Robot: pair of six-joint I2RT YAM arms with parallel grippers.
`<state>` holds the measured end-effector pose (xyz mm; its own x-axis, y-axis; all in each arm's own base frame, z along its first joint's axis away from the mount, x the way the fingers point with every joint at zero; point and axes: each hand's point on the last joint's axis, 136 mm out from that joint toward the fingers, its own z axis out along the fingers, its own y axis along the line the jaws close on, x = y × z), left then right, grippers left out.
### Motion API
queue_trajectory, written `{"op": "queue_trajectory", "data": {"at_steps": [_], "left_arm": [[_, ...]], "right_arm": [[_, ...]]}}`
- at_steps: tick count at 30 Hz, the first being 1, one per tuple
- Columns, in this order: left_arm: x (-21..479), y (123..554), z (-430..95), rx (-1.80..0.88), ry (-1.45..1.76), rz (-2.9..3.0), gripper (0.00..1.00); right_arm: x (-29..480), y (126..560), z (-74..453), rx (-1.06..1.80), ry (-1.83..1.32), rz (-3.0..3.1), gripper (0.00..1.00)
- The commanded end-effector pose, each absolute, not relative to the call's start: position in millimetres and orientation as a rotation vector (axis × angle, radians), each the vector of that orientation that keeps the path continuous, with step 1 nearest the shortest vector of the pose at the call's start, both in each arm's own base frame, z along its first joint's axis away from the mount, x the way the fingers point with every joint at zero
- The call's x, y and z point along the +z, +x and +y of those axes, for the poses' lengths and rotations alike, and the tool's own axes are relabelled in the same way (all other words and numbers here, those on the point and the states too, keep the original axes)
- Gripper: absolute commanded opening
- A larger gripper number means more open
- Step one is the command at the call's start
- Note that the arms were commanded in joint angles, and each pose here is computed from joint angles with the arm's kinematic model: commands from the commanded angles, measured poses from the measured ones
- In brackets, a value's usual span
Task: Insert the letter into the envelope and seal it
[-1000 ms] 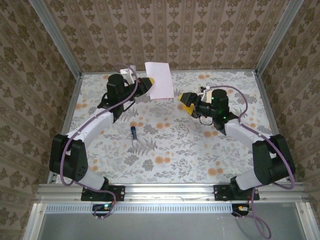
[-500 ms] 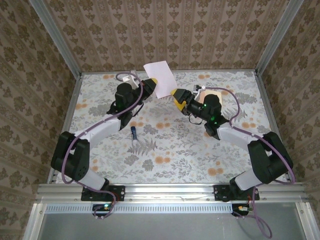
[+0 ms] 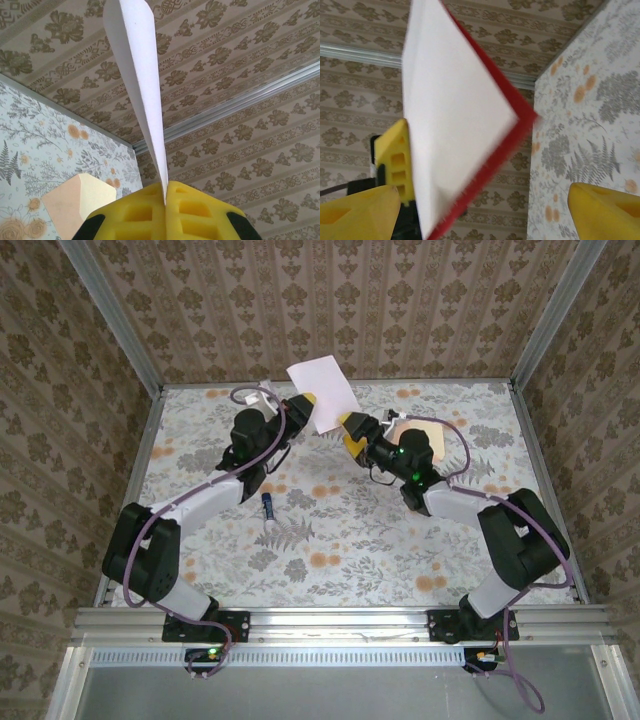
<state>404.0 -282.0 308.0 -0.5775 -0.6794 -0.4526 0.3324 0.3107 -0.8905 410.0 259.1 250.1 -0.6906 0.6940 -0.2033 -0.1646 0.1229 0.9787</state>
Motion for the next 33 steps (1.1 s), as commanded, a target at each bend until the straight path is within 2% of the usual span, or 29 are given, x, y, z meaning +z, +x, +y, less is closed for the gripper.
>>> {"op": "queue_trajectory", "data": {"at_steps": [1,10,18,28,33], "left_arm": [[318.4,398.8,-280.8,-1.454,-0.320,1.634,0.00],[320.0,399.5,-281.5,-1.474,-0.325,1.608,0.00],[318.9,400.3,-281.8,-1.478,-0.328,1.604,0.00],[312.2,400.5,-278.5,-1.462,-0.339,1.610,0.00],[312.7,401.9,-275.7,-1.457,-0.343,1.608,0.00]], "right_arm": [[279.4,421.4,261.5,1.688,0.496,1.615,0.87],[283.6,433.3,268.6,1.748,0.502,1.558,0.78],[289.0,435.2,269.5,1.770,0.498,1.519,0.52],[295.5,435.8,271.2,1.801,0.486,1.490,0.31],[299.3,434.1,270.7,1.803,0.475,1.483,0.16]]}}
